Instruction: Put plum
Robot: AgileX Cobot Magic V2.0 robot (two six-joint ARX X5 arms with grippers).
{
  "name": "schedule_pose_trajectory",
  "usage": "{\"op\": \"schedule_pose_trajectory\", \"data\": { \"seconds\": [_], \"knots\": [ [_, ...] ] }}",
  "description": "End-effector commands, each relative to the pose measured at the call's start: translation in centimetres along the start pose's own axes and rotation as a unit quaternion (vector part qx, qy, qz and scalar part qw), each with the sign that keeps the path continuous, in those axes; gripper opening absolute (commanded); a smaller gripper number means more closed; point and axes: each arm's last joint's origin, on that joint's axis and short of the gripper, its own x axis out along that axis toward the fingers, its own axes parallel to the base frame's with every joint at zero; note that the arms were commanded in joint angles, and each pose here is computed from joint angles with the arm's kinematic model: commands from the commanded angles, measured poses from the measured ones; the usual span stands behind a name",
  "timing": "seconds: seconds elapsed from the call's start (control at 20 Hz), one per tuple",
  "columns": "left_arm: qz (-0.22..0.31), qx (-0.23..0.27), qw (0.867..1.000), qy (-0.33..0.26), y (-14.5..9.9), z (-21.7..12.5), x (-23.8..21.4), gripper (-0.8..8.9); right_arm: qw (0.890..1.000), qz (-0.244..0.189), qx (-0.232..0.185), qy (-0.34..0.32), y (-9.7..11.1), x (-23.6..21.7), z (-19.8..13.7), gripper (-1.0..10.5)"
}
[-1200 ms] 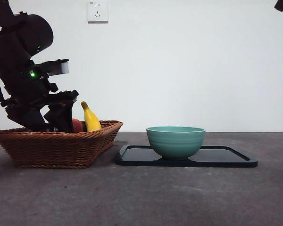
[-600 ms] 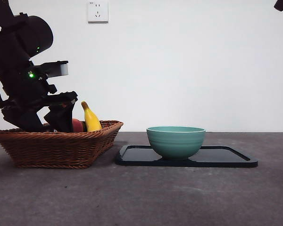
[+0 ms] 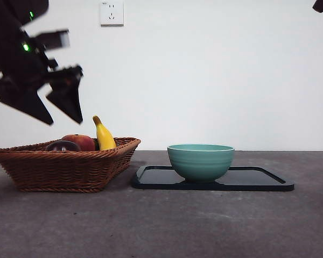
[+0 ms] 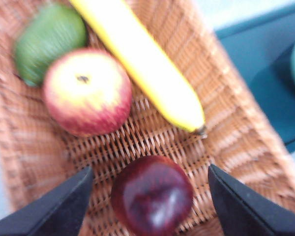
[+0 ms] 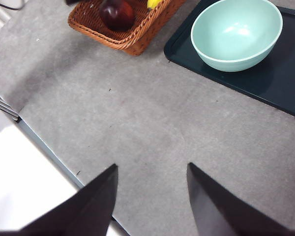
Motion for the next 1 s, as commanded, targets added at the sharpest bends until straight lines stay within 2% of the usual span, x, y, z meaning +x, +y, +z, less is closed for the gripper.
{"op": "schedule_pose_trajectory", "data": {
  "seconds": [0.05,0.15,0.25,0.45,0.6,0.75,1.0],
  "knots": [
    [-0.007,-0.006,1.000,-0.028,-0.6,0.9,-2.4,3.75,1.000,0.004,-0.005,-0.007,0.2,-0.1,0.3,2.2],
    [-0.031,-0.011,0.999,-0.041,-1.1,1.0,-4.7,3.74,1.000,0.004,-0.006,-0.007,0.1,-0.1,0.3,2.2],
    [-0.077,-0.008,0.995,-0.056,-1.6,0.8,-7.2,3.74,1.000,0.004,-0.007,-0.010,0.1,-0.1,0.4,2.2],
    [-0.186,-0.001,0.980,-0.069,-2.7,-0.2,-11.5,3.74,1.000,0.004,-0.008,-0.012,0.1,-0.1,0.4,2.2],
    [-0.248,-0.001,0.967,-0.061,-3.3,-1.3,-13.8,3.74,1.000,0.004,-0.008,-0.012,0.2,-0.1,0.4,2.2],
    [-0.279,-0.002,0.960,-0.038,-3.7,-2.4,-15.2,3.74,1.000,0.004,-0.007,-0.012,0.2,-0.1,0.4,2.2],
    [-0.284,0.011,0.959,0.005,-3.9,-3.8,-15.8,3.74,1.000,0.004,-0.006,-0.012,0.2,-0.1,0.4,2.2]
  ]
}}
